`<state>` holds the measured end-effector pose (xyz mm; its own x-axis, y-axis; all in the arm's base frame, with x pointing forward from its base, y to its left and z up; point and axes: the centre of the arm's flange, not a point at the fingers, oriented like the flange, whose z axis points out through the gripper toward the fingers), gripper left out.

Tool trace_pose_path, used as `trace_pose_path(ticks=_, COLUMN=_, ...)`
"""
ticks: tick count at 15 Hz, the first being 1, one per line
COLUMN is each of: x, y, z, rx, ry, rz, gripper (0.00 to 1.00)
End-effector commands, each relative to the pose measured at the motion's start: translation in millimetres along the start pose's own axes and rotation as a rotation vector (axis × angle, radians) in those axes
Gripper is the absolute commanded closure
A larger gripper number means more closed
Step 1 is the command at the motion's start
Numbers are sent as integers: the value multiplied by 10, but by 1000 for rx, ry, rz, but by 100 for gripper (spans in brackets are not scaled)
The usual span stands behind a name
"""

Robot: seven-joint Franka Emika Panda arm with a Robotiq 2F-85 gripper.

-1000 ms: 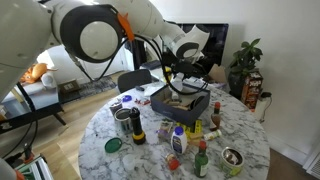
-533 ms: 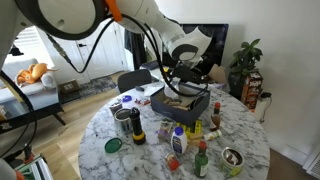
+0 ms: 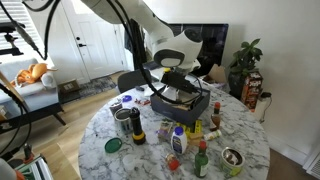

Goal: Pick up the flash light from the clear cup and put it on the table, pick up the clear cup from the blue box and put it on the table

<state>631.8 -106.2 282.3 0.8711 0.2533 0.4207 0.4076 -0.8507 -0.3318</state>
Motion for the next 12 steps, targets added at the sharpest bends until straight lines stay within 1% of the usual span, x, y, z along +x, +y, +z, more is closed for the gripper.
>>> trace_pose_path(ticks=1, x=-653, y=-548, z=-38, rx=-82, ry=43, rz=78, gripper=70)
trace_pose_path(ticks=4, x=-1003, y=-810, z=51, rx=-101, ry=41, rz=130, gripper=70)
trace_pose_path(ticks=7, x=-1381, y=-1146, z=84, rx=-104, ry=46, rz=143, gripper=70)
trace_pose_path(ticks=9, x=-1464, y=-1259, z=98, rx=-113, ry=71, rz=145, gripper=70)
trace_pose_path(ticks=12, x=-1514, y=-1370, z=42, rx=-123, ry=152, rz=152, gripper=70)
